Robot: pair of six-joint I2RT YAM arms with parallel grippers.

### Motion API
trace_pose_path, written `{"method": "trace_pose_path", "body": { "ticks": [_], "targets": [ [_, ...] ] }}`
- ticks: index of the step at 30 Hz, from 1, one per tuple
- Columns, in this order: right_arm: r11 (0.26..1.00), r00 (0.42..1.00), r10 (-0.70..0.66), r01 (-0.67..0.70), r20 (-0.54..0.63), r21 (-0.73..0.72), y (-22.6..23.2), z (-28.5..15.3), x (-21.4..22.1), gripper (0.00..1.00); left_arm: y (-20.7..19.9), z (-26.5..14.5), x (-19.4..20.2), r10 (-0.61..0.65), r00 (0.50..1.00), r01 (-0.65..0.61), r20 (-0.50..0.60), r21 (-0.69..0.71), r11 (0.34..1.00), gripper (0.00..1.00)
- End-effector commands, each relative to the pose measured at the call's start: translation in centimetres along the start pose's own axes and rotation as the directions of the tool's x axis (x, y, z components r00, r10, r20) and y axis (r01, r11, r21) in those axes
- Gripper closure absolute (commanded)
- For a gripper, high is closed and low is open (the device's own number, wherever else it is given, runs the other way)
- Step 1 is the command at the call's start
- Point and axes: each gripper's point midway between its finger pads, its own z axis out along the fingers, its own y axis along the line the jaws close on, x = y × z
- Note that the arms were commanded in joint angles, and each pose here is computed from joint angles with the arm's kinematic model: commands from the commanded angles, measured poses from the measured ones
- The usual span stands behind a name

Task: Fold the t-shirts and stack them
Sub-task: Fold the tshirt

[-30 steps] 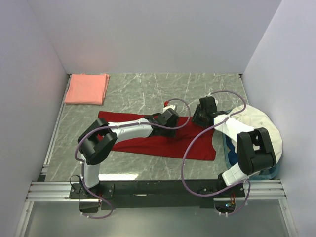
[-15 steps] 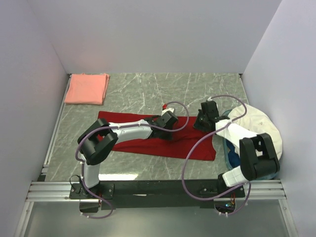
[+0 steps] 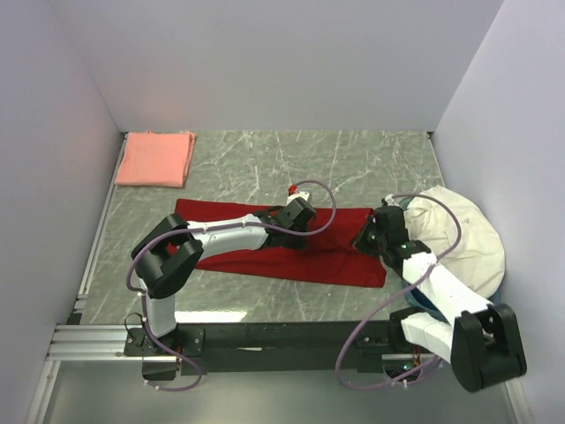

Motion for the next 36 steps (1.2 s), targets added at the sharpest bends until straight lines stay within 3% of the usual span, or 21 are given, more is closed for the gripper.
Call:
{"method": "trace_pose_path", "body": {
  "ticks": [1,10,15,22,25,31,36],
  "targets": [
    [0.999,0.999,0.033,-0.033,-0.004,-0.043,0.2,-1.0,1.0,1.0,-1.3,-1.9,-1.9,0.018,0.998,-0.021,0.06,0.047,0.999,0.89],
    [0.995,0.996,0.089,-0.09,-0.009,-0.051,-1.2,-2.5,3.3,1.0,-0.7,-3.1,-2.3,0.049,0.995,-0.052,0.081,0.033,0.998,0.89],
    [0.992,0.995,0.1,-0.102,-0.027,-0.068,-1.3,-2.9,4.2,0.99,-0.4,-3.3,-1.8,0.065,0.995,-0.068,0.073,0.038,0.997,0.84],
    [0.991,0.993,0.114,-0.114,-0.014,-0.071,-1.4,-4.4,4.2,0.64,0.0,-4.5,-1.5,0.057,0.995,-0.062,0.083,0.055,0.997,0.64],
    [0.99,0.994,0.111,-0.109,0.018,-0.089,-0.8,-5.4,3.3,0.62,-0.1,-5.9,-2.0,0.05,0.993,-0.058,0.104,0.074,0.996,0.61],
    [0.99,0.992,0.112,-0.106,0.061,-0.093,0.2,-5.2,1.3,0.62,-2.0,-5.9,-3.1,0.034,0.993,-0.048,0.109,0.126,0.991,0.69],
    [0.988,0.987,0.15,-0.147,0.064,-0.042,0.4,-3.3,-0.1,0.63,-1.4,-3.7,-2.7,0.038,0.998,-0.042,0.059,0.062,0.997,0.83]
  ]
}}
